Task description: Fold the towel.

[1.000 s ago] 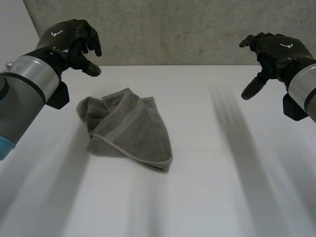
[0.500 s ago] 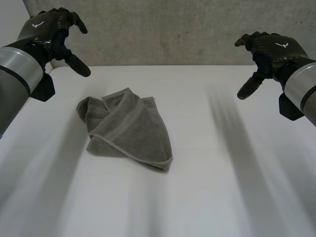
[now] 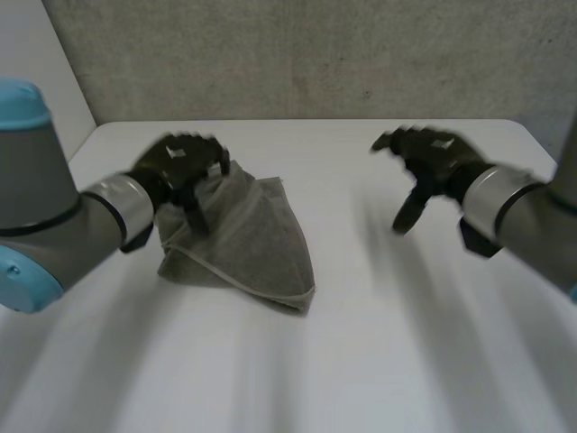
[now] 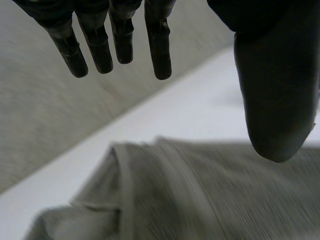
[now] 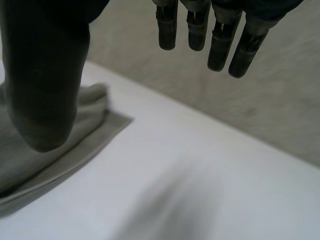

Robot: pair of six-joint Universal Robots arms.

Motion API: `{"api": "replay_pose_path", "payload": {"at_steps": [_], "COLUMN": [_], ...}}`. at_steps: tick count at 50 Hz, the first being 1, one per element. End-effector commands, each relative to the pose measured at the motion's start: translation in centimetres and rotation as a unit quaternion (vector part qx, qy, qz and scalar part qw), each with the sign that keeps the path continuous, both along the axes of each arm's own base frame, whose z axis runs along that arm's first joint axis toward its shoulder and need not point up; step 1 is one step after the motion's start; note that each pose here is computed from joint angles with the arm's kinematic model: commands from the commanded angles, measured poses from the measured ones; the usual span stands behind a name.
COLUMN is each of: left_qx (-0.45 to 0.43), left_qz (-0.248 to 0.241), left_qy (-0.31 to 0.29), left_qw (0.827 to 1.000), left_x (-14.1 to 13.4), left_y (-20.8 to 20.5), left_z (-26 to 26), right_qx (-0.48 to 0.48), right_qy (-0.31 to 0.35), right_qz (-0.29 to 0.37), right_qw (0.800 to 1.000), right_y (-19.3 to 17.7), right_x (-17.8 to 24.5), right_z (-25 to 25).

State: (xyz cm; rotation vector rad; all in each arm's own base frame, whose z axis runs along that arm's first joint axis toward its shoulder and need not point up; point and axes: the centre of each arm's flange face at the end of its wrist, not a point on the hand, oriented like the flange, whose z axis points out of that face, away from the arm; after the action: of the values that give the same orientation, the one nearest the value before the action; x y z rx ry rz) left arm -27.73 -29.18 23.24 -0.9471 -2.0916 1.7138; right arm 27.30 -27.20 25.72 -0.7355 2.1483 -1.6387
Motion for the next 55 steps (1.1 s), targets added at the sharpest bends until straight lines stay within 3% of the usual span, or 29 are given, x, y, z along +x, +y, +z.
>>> {"api": "replay_pose_path", "payload": {"at_steps": [1, 8, 18, 33, 40, 55], "left_qx": [0.031, 0.046, 0.009, 0.002, 0.003, -0.005], "left_qz": [-0.044, -0.049, -0.048, -0.047, -0.049, -0.05], "left_qy": [-0.092, -0.113, -0.101, -0.102, -0.104, -0.098], "left_qw": [0.994, 0.991, 0.994, 0.994, 0.993, 0.994], "left_x": [-0.4, -0.6, -1.6, -2.3, -2.3, -2.6], "left_y": [0.7, 0.5, -0.4, -0.1, 0.1, 0.1], "left_z": [-3.9, -6.3, -8.5, -10.0, -10.0, -9.5], "right_qx": [0.058, 0.069, 0.065, 0.033, 0.032, 0.024], "right_qy": [0.039, 0.041, 0.041, 0.015, -0.033, -0.041], "right_qz": [0.084, 0.127, 0.141, 0.134, 0.113, 0.093], "right_qw": [0.994, 0.989, 0.987, 0.99, 0.993, 0.995], "right_y": [4.4, 6.9, 7.3, 6.3, 5.7, 5.1], "right_x": [3.7, 6.1, 7.2, 7.6, 7.2, 6.0], "right_z": [-5.0, -10.1, -13.4, -13.0, -10.4, -9.1]}}
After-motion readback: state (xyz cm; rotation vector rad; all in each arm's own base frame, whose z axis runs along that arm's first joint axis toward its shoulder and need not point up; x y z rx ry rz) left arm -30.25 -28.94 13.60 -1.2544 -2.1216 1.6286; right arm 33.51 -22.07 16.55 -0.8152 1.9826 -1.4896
